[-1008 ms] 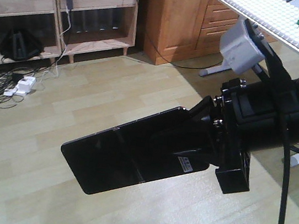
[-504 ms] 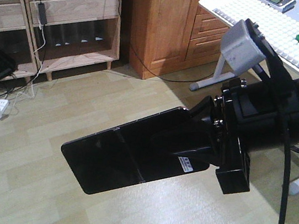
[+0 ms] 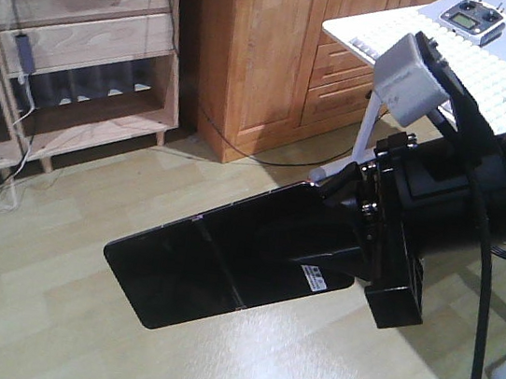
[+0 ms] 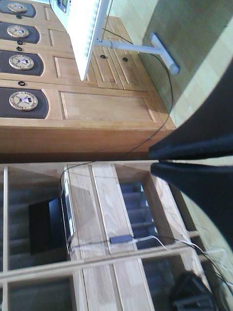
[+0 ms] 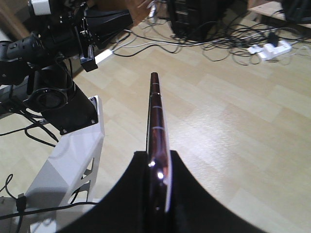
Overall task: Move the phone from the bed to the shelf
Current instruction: 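Hold the phone in the right gripper while driving to the shelf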
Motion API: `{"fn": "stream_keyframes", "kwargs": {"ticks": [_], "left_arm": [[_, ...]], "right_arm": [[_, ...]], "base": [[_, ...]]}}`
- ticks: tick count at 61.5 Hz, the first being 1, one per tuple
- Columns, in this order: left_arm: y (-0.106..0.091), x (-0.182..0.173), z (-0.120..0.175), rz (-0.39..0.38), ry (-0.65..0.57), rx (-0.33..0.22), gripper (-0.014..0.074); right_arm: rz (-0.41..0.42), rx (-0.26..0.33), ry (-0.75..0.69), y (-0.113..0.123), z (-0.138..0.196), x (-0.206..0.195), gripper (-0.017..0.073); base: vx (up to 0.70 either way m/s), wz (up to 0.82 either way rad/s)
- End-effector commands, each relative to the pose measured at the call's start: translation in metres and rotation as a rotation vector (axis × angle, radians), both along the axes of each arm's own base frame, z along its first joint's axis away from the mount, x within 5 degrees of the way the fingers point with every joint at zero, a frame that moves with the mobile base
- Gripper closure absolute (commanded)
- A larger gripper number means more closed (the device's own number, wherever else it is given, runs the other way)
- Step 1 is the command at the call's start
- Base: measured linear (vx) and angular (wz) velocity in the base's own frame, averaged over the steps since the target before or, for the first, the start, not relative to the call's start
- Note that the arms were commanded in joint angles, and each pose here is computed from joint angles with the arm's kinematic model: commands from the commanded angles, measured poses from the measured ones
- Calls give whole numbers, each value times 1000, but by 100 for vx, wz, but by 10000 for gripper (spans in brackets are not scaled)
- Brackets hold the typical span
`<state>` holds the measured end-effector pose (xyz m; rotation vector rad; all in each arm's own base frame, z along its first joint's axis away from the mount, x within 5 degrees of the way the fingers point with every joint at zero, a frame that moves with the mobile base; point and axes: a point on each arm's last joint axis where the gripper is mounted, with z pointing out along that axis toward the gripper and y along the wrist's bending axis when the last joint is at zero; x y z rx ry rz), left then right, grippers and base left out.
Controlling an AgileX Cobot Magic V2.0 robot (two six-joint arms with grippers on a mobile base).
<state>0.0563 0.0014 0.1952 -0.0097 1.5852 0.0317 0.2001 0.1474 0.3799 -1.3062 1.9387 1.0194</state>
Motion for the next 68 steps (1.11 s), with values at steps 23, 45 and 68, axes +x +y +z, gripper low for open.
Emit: {"fn": "stream_keyframes", "kwargs": {"ticks": [23,45,68], "left_arm": [[0,-2,15,-2,-104,-16,592],[0,-2,15,-2,-104,-16,592],[0,-2,15,-2,-104,-16,592]], "right_arm": [[44,84,1,1,18,-12,561],[44,84,1,1,18,-12,561],[44,84,1,1,18,-12,561]], "base": [[45,0],[47,18],[47,23]]}}
